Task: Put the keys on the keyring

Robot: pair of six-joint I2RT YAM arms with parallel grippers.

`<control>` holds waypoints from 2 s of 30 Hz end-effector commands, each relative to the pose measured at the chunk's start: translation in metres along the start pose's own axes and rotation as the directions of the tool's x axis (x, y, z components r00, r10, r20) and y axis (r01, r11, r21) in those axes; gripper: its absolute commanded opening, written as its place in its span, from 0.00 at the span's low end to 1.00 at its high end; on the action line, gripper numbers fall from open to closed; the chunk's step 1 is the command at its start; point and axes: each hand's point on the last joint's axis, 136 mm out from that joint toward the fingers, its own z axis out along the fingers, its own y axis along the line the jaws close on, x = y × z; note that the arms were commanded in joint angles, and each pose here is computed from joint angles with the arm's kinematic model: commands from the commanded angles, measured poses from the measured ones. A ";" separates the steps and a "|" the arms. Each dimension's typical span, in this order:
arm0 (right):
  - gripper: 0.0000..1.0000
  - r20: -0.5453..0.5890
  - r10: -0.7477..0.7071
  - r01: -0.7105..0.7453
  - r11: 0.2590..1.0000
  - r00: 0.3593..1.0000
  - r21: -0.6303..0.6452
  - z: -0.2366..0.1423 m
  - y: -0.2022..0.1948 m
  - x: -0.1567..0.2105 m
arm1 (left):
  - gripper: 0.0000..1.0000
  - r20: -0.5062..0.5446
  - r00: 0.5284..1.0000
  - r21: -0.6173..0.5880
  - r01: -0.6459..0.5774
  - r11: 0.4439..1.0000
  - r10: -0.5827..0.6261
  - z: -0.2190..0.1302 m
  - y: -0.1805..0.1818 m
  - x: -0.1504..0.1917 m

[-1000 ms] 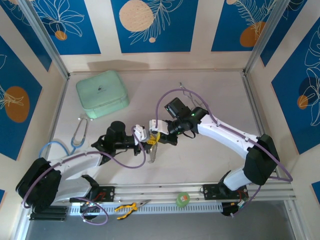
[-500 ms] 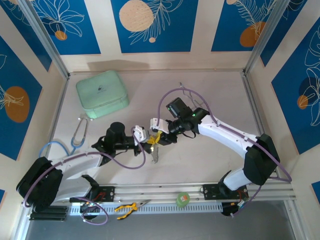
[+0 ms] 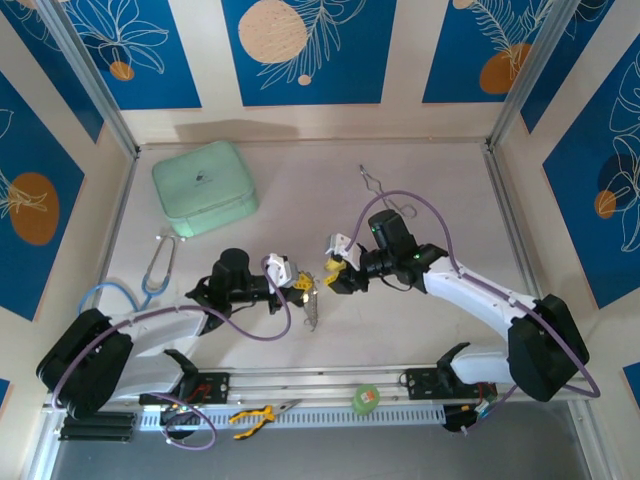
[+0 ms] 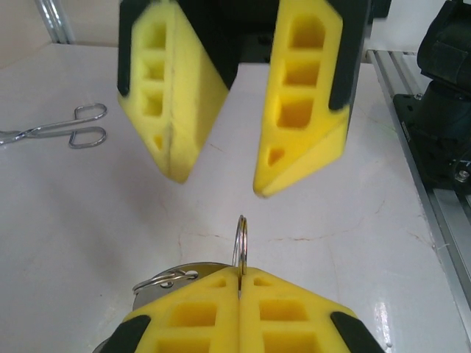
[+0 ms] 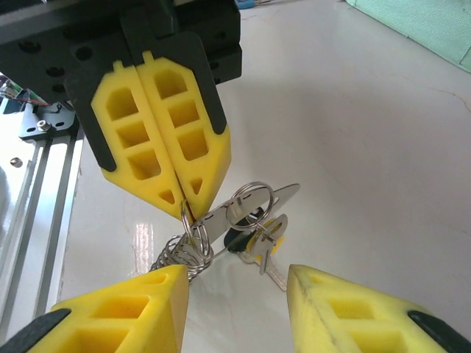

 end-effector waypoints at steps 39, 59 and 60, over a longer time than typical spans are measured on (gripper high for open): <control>0.00 -0.362 -0.223 0.186 0.973 0.905 -0.134 0.019 0.023 0.000 | 0.27 -0.063 0.996 -0.017 -0.065 0.998 0.063 -0.010 -0.002 -0.009; 0.00 -0.426 -0.275 0.217 0.959 0.862 -0.181 0.028 0.031 -0.013 | 0.25 -0.017 0.999 0.032 -0.047 0.998 0.048 -0.005 -0.007 -0.015; 0.00 -0.418 -0.276 0.216 0.959 0.866 -0.185 0.029 0.032 -0.015 | 0.26 -0.013 0.999 0.031 -0.048 0.998 0.048 -0.005 -0.006 -0.016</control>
